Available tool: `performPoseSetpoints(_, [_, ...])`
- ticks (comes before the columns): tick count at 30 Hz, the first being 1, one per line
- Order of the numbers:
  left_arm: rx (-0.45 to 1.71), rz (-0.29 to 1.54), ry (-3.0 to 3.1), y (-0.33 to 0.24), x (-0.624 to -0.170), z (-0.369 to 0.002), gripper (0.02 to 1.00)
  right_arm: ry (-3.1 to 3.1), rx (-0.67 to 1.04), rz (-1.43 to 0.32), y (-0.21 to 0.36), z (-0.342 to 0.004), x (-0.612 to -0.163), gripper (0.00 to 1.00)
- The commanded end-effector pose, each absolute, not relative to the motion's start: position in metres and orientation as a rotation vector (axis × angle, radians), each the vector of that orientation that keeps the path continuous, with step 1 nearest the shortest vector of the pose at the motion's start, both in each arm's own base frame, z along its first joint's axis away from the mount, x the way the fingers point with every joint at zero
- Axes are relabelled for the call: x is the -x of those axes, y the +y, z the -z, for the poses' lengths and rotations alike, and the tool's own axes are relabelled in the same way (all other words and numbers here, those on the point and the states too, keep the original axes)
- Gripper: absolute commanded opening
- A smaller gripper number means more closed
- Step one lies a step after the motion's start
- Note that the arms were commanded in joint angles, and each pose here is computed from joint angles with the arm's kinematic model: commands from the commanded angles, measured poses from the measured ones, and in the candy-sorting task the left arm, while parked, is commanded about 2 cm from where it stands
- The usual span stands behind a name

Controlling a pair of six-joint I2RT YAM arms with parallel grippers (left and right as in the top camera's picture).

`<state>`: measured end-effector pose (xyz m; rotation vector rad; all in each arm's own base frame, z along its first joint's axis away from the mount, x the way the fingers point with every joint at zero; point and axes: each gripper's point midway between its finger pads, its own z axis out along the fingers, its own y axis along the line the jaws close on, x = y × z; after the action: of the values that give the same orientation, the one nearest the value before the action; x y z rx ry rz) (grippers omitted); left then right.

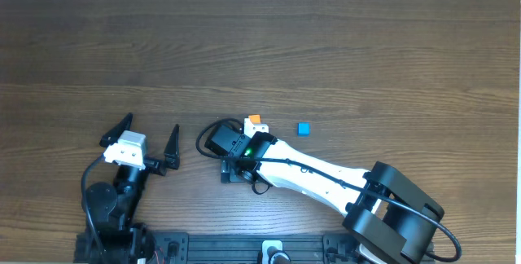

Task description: Stack Cubes

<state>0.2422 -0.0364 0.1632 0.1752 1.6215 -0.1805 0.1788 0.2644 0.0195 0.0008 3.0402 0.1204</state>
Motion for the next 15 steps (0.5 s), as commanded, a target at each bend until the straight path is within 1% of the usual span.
performPoseSetpoints(1, [-0.179, 0.156, 1.615, -0.0337, -0.2427, -0.1622, 0.996, 3.050, -0.014, -0.107, 0.2630, -0.0153, -0.1755, 0.991])
performPoseSetpoints(15, [-0.178, 0.155, 1.615, -0.0336, -0.2427, -0.1622, 0.998, 3.059, -0.035, -0.101, 0.2600, -0.0111, -0.1725, 0.991])
